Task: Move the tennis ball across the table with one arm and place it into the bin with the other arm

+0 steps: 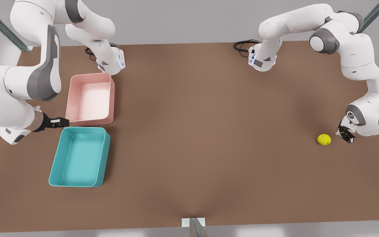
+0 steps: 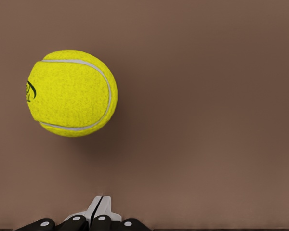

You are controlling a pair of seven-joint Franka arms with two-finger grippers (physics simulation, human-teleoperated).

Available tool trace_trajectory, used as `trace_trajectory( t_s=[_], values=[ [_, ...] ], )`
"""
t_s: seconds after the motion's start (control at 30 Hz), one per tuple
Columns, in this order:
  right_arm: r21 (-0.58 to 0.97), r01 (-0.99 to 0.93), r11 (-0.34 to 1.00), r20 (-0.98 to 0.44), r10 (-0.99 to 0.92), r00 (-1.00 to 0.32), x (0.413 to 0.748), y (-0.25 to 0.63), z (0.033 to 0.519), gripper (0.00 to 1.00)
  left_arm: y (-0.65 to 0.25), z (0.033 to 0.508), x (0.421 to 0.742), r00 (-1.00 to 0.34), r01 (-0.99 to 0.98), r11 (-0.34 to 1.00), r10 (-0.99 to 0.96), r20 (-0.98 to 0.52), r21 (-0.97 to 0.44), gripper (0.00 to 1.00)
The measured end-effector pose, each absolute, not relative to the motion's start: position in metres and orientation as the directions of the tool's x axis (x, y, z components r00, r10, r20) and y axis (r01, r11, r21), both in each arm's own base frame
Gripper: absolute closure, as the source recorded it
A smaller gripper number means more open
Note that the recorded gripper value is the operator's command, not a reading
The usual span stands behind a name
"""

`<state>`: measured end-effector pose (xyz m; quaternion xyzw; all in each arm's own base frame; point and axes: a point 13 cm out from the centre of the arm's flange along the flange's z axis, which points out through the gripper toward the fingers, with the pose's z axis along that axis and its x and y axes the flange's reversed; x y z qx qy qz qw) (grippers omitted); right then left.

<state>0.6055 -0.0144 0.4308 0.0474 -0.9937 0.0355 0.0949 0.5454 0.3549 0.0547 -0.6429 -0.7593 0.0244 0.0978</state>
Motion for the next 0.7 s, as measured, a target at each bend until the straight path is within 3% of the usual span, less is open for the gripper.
trace_trajectory(
  t_s=[0.5,0.57,0.7],
  values=[
    [-0.061,-0.104,0.993,0.199,-0.09,-0.976,0.606,-0.015,0.427,0.0,0.333,0.044,0.572,-0.076,0.991,0.088,0.991,0.112,-0.102,0.79],
    [-0.061,-0.104,0.993,0.199,-0.09,-0.976,0.606,-0.015,0.427,0.0,0.271,0.042,0.587,-0.035,0.993,0.043,0.997,0.074,-0.108,0.79],
    [-0.061,-0.106,0.992,0.202,-0.092,-0.975,0.606,-0.015,0.425,0.0,0.047,0.07,0.637,0.023,0.995,-0.029,0.998,-0.067,-0.096,0.79]
  ],
)
